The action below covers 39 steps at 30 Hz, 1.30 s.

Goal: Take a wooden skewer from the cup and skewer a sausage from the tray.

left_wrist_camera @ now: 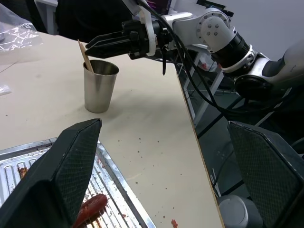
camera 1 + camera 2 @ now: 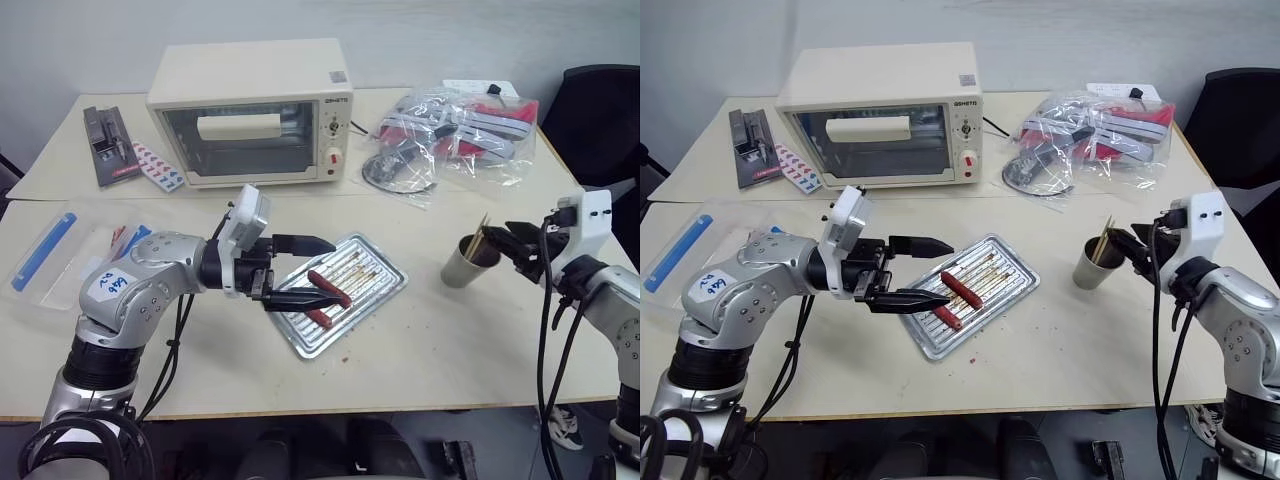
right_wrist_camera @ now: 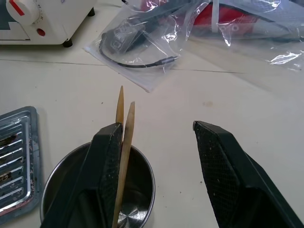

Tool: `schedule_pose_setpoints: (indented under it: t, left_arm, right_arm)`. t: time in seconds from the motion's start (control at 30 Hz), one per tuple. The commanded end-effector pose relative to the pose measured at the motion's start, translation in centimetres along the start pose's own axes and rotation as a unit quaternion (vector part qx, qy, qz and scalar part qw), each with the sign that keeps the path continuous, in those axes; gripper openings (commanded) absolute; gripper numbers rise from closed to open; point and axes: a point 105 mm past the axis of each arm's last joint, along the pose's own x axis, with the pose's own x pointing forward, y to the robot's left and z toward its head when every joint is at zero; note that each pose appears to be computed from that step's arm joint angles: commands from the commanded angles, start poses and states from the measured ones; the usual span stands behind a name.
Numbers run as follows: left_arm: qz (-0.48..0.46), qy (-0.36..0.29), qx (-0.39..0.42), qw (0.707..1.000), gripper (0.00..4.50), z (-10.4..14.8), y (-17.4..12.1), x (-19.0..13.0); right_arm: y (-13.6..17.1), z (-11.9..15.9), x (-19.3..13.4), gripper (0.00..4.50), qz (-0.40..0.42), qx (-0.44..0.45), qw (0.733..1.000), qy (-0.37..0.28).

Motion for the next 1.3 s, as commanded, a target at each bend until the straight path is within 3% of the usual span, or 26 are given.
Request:
schedule_pose_setpoints:
  t: [0.03, 0.23, 0.33, 0.6, 0.7, 1.07, 1.17, 1.3]
  left_arm:
    - [-0.008, -0.002, 0.027, 1.000, 4.50, 0.9, -0.3, 0.2]
    - [-0.009, -0.002, 0.030, 1.000, 4.50, 1.0, -0.3, 0.3]
    - [-0.008, -0.001, 0.033, 0.999, 4.50, 1.0, -0.1, 0.3]
    - [-0.005, -0.002, 0.037, 0.999, 4.50, 1.1, 0.1, 0.3]
    - [-0.004, -0.002, 0.037, 0.999, 4.50, 1.1, 0.2, 0.3]
    - [0.040, -0.012, 0.049, 0.998, 4.50, 0.6, 1.2, -0.3]
    - [0.076, -0.022, 0.049, 0.996, 4.50, 0.4, 1.7, -0.9]
    - [0.117, -0.050, 0.058, 0.990, 4.50, 0.7, 2.5, -0.6]
  right_arm:
    - [0.1, 0.7, 0.4, 2.44, 0.002, -0.008, 1.000, -0.018]
    - [0.5, 0.6, 1.1, 2.44, 0.011, 0.002, 1.000, -0.021]
    - [0.6, 0.7, 1.3, 1.95, 0.012, 0.008, 1.000, -0.025]
    - [0.9, 1.3, 0.9, 0.02, 0.016, 0.015, 0.999, -0.039]
    - [0.8, 1.9, 0.6, 0.02, 0.015, 0.019, 0.999, -0.046]
    - [0.6, 10.9, -2.8, 0.02, -0.017, 0.039, 0.991, -0.130]
    - [1.5, 12.1, -2.2, 0.02, 0.000, 0.123, 0.981, -0.148]
    - [5.6, 12.1, 0.2, 0.02, 0.076, 0.257, 0.952, -0.145]
